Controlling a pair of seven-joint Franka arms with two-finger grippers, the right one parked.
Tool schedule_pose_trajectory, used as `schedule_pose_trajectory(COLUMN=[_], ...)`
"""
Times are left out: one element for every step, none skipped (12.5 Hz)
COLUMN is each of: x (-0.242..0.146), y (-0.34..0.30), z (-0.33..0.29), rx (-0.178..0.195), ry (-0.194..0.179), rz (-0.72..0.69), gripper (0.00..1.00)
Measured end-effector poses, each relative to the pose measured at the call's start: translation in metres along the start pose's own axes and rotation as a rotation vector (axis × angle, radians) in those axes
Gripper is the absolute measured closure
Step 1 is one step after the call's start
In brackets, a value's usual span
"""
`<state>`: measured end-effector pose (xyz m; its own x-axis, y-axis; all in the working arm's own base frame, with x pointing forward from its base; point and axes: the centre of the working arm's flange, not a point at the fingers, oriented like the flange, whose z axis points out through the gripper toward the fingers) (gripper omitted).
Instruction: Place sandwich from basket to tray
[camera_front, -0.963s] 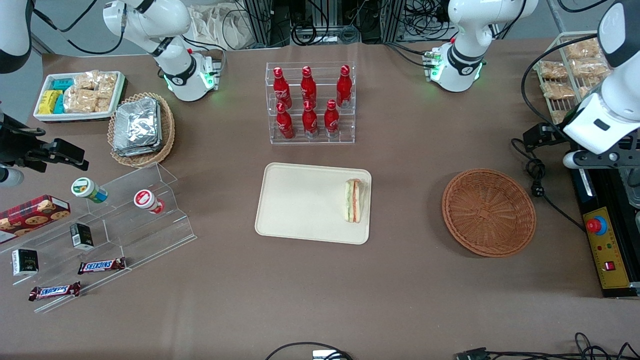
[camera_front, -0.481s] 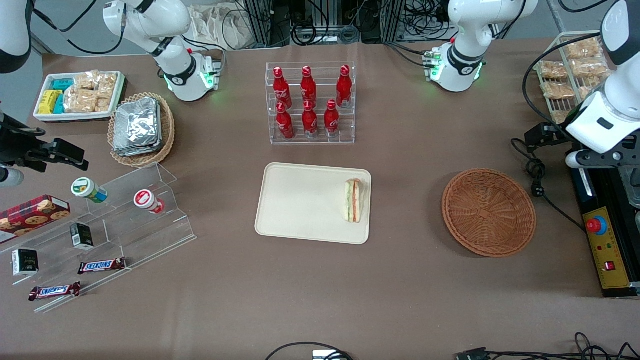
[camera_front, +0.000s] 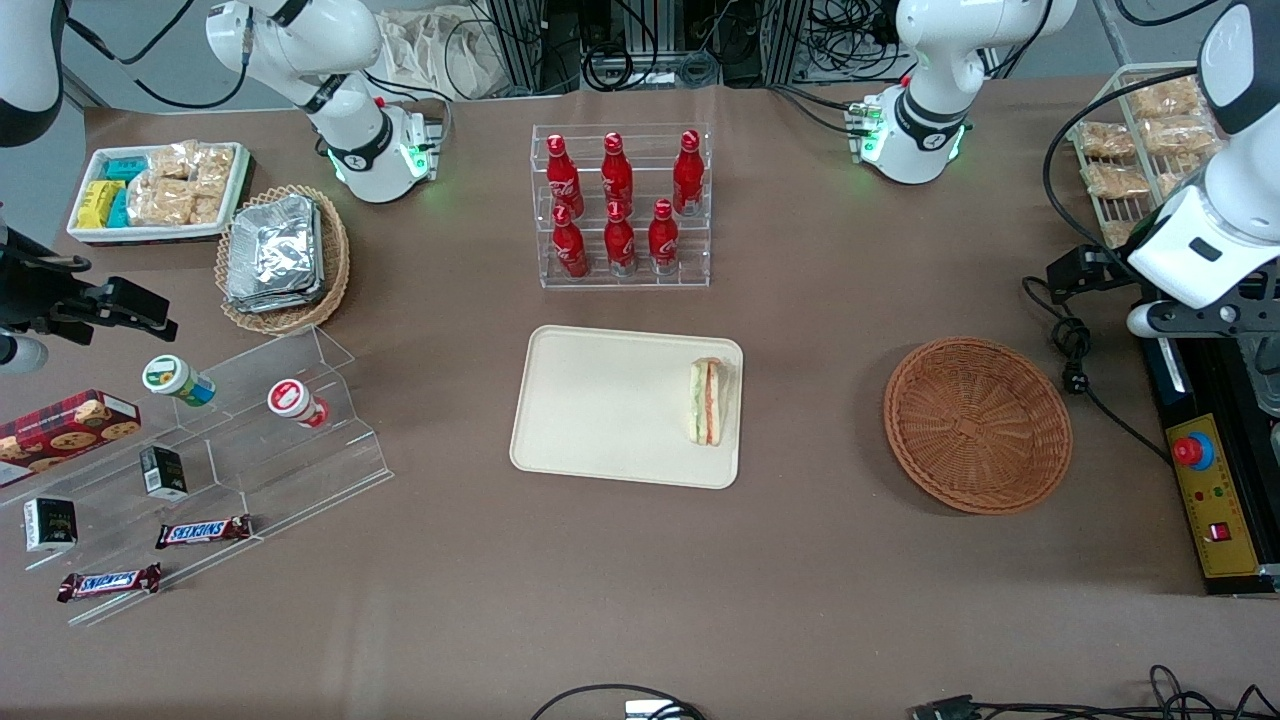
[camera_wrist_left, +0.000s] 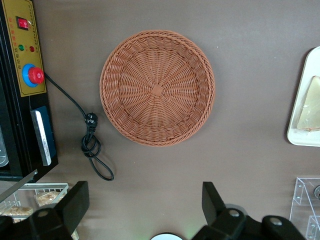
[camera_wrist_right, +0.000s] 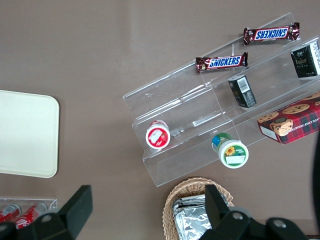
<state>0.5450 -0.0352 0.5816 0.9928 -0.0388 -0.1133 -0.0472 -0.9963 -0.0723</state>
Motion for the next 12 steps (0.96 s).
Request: schedule_pose_trajectory(x=[-0.0009,-0.0018,-0.0023,-0.0023,-0.0023,-0.0023,-0.0024,-0.0024,-0.0024,-0.0024,-0.0024,-0.0024], y=[0.0003,0.0005,0.0006,0.0008,0.0010,0.0012,0.0013,0.0014,0.0014,0.0014,0.0014,0.0014], z=[0.0018,0.0031,0.0040,0.0048,0.0057,0.0064,0.0068,0.0070,0.0070,0.0070,0.0071,0.0071], rx=[0.001,0.001,0.001,0.001,0.001,0.001,0.001,0.001,0.000,0.000,0.000,0.000], ry=[-0.004,-0.007,-0.009,-0.010,-0.012,-0.013,-0.014,-0.015,-0.015,-0.015,-0.015,-0.015], rz=[0.000,0.001,0.001,0.001,0.002,0.002,0.002,0.002,0.002,0.002,0.002,0.002], gripper=[0.00,0.00,0.00,0.00,0.00,0.00,0.00,0.00,0.00,0.00,0.00,0.00])
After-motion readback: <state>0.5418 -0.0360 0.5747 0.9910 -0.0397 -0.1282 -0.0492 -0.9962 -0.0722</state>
